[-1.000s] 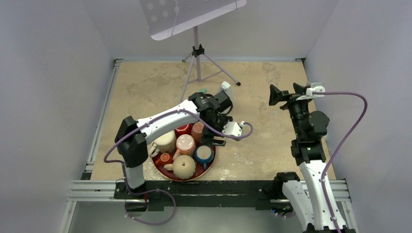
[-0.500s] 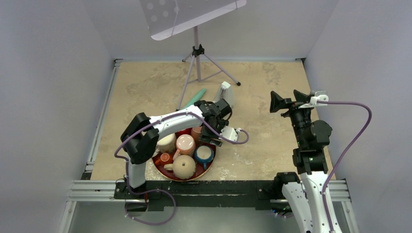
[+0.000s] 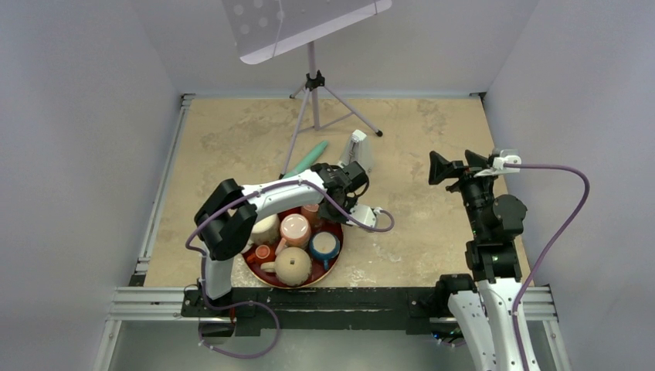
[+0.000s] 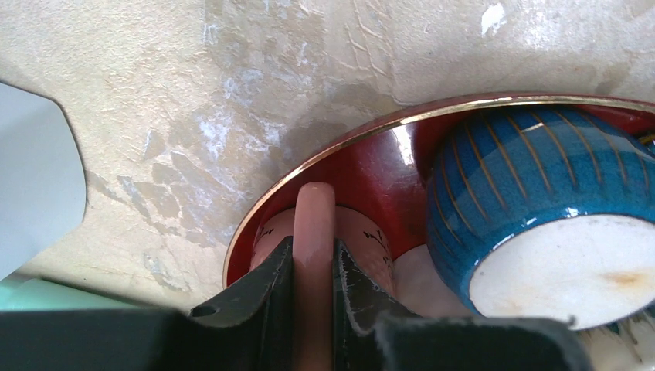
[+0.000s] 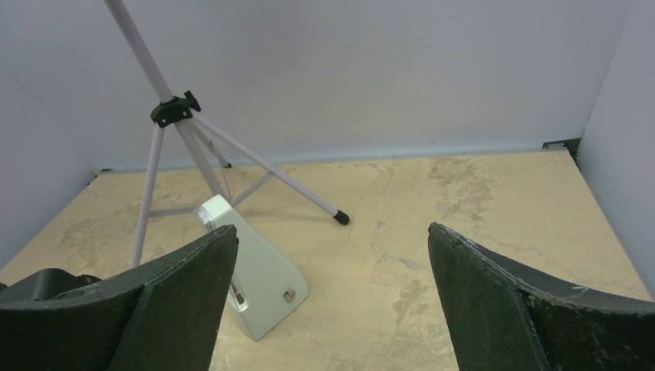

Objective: Turn the mug right side up

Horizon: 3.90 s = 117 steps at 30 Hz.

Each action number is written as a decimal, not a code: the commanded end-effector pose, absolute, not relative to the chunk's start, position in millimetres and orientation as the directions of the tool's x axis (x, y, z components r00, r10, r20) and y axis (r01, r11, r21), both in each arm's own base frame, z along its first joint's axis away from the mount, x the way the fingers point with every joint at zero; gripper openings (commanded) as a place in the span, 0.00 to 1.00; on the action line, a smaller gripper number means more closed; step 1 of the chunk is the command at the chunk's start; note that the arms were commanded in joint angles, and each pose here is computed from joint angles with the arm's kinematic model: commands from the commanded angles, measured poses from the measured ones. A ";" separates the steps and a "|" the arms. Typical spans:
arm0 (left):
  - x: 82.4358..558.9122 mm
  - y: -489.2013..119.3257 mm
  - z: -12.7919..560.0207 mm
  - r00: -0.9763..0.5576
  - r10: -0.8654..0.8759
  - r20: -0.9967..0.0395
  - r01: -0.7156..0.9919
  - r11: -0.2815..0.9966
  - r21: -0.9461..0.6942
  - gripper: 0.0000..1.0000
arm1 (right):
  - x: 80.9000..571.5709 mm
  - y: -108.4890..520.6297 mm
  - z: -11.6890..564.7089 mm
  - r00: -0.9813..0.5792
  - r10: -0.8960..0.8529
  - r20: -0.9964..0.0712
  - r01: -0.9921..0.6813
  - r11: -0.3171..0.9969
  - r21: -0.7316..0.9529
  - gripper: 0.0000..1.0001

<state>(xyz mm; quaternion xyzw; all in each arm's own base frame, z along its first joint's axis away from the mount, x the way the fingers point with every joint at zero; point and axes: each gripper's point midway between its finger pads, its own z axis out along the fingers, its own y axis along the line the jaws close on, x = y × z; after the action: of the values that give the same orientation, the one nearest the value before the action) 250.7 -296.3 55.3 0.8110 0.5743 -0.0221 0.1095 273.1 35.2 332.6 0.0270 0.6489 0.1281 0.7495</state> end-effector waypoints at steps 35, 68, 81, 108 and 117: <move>328.7 -335.3 191.0 -0.590 0.540 -0.600 0.802 0.478 -0.359 0.00 | 287.4 152.0 240.8 -0.382 0.268 -0.884 -0.607 0.649 0.459 0.99; 301.5 -385.8 316.9 -0.785 0.213 -0.582 0.618 0.213 -0.757 0.00 | 271.5 231.5 308.6 -0.553 0.485 -0.677 -0.702 0.167 0.693 0.00; 342.9 -339.4 311.6 -0.577 0.284 -0.766 0.791 0.429 -0.436 1.00 | 300.1 164.6 255.7 -0.501 0.494 -0.710 -0.294 0.675 0.677 0.00; 191.0 -247.2 203.4 0.223 0.830 -0.511 0.949 -0.304 -0.080 0.83 | 472.9 -74.1 102.2 -0.823 0.246 -0.512 0.291 0.957 -0.008 0.00; 149.7 -256.1 181.7 0.412 0.750 -0.517 0.840 -0.532 -0.103 0.86 | 482.0 -76.4 112.5 -0.828 0.222 -0.515 0.270 0.963 -0.020 0.95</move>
<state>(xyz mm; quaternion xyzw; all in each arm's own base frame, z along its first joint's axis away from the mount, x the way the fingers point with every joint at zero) 169.2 -253.7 175.7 0.7954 0.5496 -0.2442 0.0755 472.2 -72.6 81.9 0.1413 0.9602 -0.0430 0.2370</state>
